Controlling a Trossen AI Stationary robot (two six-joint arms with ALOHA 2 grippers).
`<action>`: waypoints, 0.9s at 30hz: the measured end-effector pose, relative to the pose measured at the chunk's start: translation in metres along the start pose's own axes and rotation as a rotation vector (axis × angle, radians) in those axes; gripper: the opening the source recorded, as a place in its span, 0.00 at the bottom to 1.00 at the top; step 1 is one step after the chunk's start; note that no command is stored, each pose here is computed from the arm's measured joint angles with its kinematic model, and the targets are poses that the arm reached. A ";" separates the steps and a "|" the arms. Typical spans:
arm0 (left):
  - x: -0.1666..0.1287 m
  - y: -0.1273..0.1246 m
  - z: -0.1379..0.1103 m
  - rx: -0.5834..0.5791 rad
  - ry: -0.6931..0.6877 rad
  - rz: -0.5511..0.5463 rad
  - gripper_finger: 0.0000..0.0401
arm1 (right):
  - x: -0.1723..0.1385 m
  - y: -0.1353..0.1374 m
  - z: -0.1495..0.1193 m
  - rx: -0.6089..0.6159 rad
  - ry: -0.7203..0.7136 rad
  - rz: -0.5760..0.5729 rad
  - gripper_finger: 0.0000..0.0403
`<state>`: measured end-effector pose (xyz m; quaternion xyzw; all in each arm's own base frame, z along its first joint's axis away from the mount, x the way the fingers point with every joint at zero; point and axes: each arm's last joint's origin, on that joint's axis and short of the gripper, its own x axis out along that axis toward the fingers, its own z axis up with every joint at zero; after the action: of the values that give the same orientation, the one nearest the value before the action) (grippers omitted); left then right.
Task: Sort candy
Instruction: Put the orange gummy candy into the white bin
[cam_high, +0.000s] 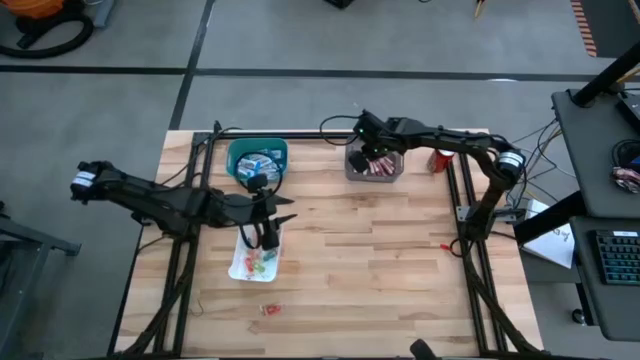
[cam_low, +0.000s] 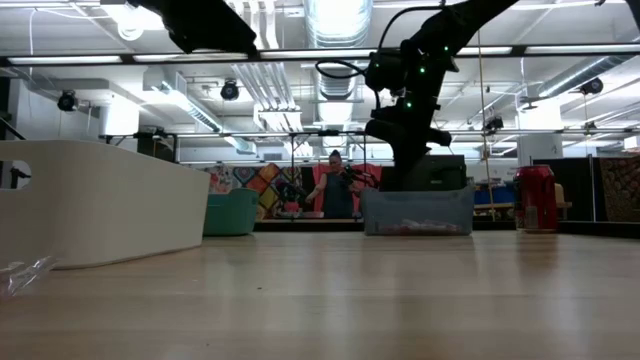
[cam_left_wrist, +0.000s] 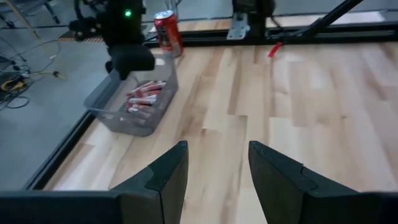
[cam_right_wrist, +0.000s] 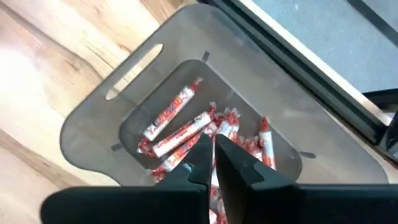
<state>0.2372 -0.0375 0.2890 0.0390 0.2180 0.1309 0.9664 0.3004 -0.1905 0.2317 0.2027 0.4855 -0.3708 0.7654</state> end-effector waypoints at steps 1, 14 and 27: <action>-0.002 -0.002 0.000 -0.005 -0.005 -0.010 0.38 | -0.001 0.000 0.000 0.001 -0.001 0.000 0.03; -0.017 -0.021 0.004 0.008 -0.061 -0.103 0.38 | 0.053 -0.006 -0.011 0.025 0.141 -0.053 0.02; -0.017 -0.021 0.003 0.013 -0.059 -0.101 0.38 | 0.064 -0.008 -0.010 0.033 0.129 -0.063 0.02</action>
<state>0.2285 -0.0621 0.2965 0.0380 0.1920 0.0793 0.9775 0.3053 -0.2130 0.1703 0.2234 0.5336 -0.3891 0.7169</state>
